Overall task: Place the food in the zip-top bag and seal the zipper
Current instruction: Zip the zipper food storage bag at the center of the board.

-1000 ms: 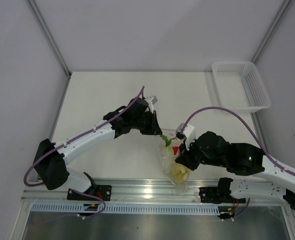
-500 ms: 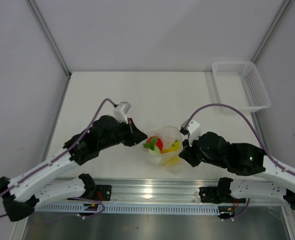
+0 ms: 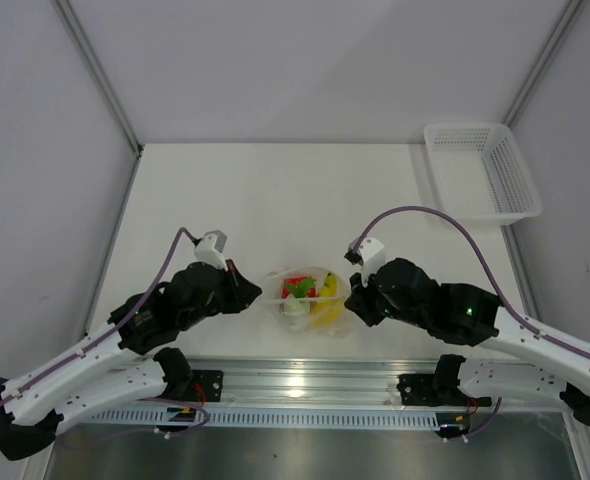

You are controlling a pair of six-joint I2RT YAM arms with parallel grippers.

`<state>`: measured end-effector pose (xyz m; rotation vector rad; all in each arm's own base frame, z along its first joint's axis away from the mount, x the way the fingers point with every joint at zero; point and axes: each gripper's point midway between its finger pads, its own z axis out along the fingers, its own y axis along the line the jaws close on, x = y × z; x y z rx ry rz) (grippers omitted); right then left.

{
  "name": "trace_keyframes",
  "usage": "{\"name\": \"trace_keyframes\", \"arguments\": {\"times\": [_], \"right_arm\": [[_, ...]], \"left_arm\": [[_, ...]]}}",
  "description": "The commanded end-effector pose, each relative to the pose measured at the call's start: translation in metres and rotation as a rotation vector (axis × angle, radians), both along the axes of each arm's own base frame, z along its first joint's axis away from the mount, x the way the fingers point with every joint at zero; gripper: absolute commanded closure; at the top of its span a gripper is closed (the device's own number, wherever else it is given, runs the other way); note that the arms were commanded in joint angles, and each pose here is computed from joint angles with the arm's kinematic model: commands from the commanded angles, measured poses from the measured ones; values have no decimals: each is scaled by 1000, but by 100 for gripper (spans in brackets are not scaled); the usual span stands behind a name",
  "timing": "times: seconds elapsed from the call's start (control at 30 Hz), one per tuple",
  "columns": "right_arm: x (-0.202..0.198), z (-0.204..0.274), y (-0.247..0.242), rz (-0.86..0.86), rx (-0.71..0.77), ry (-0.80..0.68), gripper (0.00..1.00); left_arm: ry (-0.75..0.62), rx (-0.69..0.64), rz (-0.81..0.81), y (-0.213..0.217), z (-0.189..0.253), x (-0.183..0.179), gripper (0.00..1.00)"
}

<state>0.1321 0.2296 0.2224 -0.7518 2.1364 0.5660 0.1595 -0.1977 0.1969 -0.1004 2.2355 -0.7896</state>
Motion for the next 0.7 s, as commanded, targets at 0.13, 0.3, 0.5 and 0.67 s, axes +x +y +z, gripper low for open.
{"name": "trace_keyframes", "arguments": {"times": [0.13,0.3,0.5,0.67], "right_arm": [[-26,15,15,218,63,10,100],[-46,28,19,354,80,29,100],[-57,43,22,450,91,25,100],[-65,45,27,520,101,34,100]], "left_arm": [[-114,36,54,34,17,0,96],[-304,4,-70,26,68,0,36],[-561,-57,-238,4,135,-4,3],[-837,-173,-522,-28,167,-36,1]]}}
